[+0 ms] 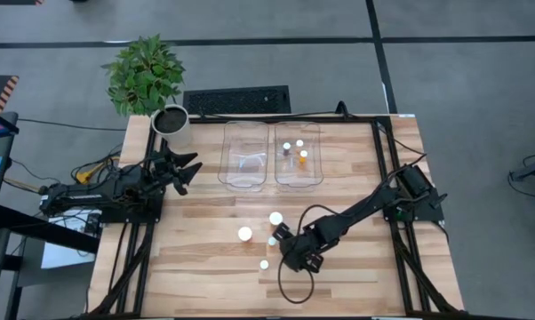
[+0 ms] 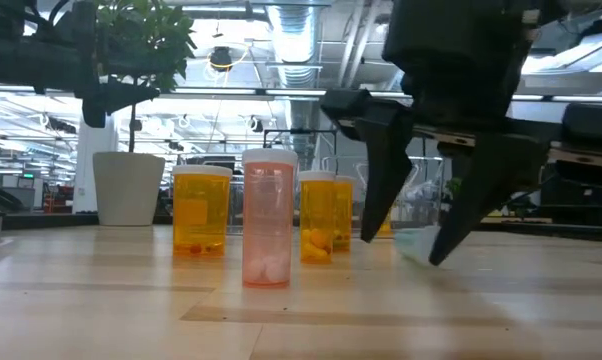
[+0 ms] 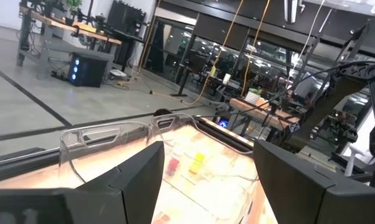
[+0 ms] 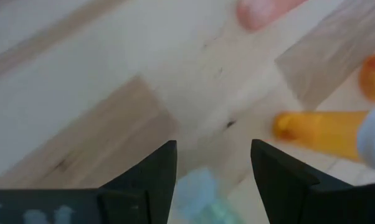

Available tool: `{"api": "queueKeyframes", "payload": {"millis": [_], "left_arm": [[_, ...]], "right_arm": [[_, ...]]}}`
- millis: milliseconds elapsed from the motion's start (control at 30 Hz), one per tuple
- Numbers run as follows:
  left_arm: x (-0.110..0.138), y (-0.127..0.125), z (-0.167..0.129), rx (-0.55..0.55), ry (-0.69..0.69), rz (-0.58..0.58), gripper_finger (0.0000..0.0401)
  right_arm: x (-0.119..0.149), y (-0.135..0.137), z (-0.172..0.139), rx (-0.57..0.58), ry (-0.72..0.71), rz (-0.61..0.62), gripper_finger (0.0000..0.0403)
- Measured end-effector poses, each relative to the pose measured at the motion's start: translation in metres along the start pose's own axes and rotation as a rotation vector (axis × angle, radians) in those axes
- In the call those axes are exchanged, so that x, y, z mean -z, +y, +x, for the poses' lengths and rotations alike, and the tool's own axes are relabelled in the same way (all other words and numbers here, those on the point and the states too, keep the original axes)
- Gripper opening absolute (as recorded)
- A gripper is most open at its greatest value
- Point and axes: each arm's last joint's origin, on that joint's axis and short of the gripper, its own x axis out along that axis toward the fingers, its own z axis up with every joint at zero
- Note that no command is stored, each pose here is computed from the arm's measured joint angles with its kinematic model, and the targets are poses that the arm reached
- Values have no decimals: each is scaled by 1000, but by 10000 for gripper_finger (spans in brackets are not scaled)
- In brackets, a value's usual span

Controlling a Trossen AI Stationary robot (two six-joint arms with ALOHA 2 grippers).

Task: Pick and place medicine bottles into bin by pill shape (circle, oval)
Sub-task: Put the green tablet bottle into the right transparent bin

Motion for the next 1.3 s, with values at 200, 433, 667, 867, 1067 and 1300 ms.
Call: {"api": "queueKeyframes", "payload": {"millis": [200,433,667,867,1067,1300], "left_arm": [[0,0,0,1,-3,-1,240],[0,0,0,-1,1,9,240],[0,0,0,-17,-5,16,240],[1,1,0,-22,6,25,240],[1,1,0,-23,6,24,240],[1,1,0,-23,6,25,240]], "right_arm": [[2,0,0,-6,18,1,212],[-7,-4,-14,-7,21,144,212],[-22,-2,-39,-64,103,61,212],[-12,13,-37,-93,220,-137,212],[-12,12,-36,-79,221,-241,212],[-11,12,-36,-97,218,-376,212]]}}
